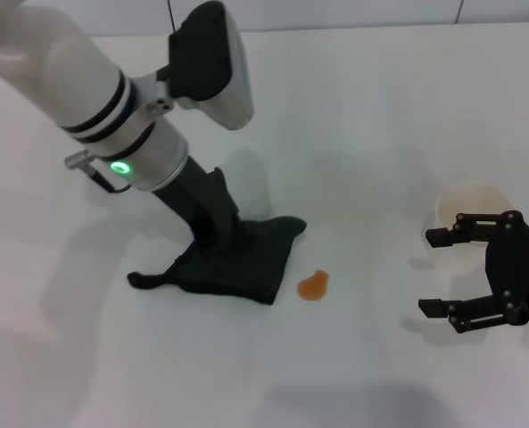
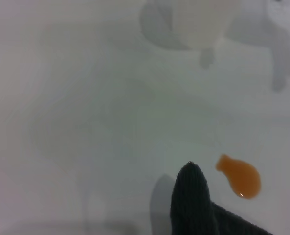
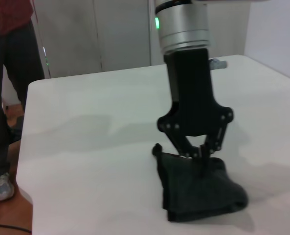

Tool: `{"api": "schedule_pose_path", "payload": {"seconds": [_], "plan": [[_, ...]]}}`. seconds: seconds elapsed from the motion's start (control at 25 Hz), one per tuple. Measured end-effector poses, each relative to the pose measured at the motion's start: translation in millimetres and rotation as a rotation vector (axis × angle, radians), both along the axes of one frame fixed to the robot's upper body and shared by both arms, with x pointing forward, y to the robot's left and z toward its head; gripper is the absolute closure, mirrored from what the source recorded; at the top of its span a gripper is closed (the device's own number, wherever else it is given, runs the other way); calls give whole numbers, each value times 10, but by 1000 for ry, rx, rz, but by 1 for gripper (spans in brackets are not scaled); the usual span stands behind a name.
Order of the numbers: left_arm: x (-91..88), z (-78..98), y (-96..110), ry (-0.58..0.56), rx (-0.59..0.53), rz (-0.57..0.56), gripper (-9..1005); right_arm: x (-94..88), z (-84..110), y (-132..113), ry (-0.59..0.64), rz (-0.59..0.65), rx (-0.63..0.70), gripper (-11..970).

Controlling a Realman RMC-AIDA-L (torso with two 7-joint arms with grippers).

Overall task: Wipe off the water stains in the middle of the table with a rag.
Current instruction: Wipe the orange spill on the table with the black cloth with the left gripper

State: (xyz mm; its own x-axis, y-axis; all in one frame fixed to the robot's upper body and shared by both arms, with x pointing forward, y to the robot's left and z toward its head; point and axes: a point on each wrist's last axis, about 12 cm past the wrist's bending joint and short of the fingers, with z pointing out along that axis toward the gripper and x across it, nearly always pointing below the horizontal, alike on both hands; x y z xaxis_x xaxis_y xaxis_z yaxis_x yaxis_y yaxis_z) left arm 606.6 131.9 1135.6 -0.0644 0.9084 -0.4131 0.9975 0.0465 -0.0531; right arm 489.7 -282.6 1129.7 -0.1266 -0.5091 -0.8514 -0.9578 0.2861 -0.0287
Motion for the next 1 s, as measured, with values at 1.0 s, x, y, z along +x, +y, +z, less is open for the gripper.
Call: {"api": "schedule_pose_path", "payload": {"seconds": [1.0], "plan": [[-253,-179,-646,-23,-79,-170,915,-37,13,-66,19,9,-16,121]]}}
